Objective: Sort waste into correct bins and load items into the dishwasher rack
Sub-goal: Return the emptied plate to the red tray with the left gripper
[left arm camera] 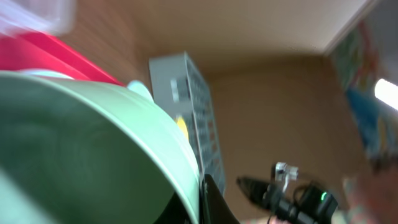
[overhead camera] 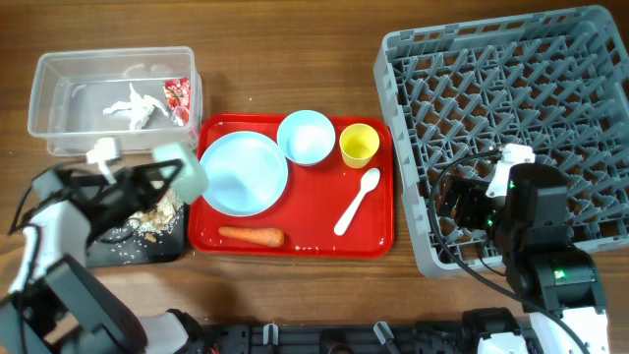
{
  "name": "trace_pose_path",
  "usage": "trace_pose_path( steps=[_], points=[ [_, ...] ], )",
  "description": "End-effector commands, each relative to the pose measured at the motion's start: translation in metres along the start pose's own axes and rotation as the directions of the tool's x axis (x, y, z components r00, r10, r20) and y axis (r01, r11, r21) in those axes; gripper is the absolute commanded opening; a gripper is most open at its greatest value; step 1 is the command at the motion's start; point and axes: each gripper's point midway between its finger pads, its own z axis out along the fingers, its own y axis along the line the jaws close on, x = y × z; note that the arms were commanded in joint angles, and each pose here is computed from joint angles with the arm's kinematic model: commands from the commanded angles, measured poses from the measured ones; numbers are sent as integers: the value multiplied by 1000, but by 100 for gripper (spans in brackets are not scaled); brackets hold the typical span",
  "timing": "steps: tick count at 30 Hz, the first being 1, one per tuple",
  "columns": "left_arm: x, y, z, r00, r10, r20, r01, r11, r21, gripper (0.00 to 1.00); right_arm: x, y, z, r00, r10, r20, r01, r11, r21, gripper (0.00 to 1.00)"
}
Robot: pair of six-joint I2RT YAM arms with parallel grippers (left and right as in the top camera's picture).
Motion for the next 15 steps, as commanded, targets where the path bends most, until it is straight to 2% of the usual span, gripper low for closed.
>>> trace_pose_path(
  steps=[1, 3, 6, 9, 14, 15],
  points=[
    [22, -14, 43, 974, 109, -197, -136, 982, -130, 4, -6, 2, -4, 1000, 18, 15, -18, 1000, -10, 100],
    [34, -7, 66, 953, 124, -275, -191, 954, -230, 4, -6, 2, -4, 1000, 18, 15, -18, 1000, -10, 100],
    [58, 17, 99, 920, 118, -374, -281, 863, -419, 4, -6, 2, -4, 1000, 18, 14, -18, 1000, -10, 100],
    [106, 5, 134, 835, 180, -520, -400, 847, -350, 4, -6, 2, -4, 999, 30, 15, -29, 1000, -10, 100],
    [167, -2, 172, 693, 319, -646, -613, 732, -297, 4, -6, 2, -4, 999, 48, 12, -48, 999, -9, 100],
    [175, 0, 178, 685, 325, -652, -632, 710, -311, 4, -5, 2, -4, 999, 48, 10, -48, 999, -9, 100]
  ],
)
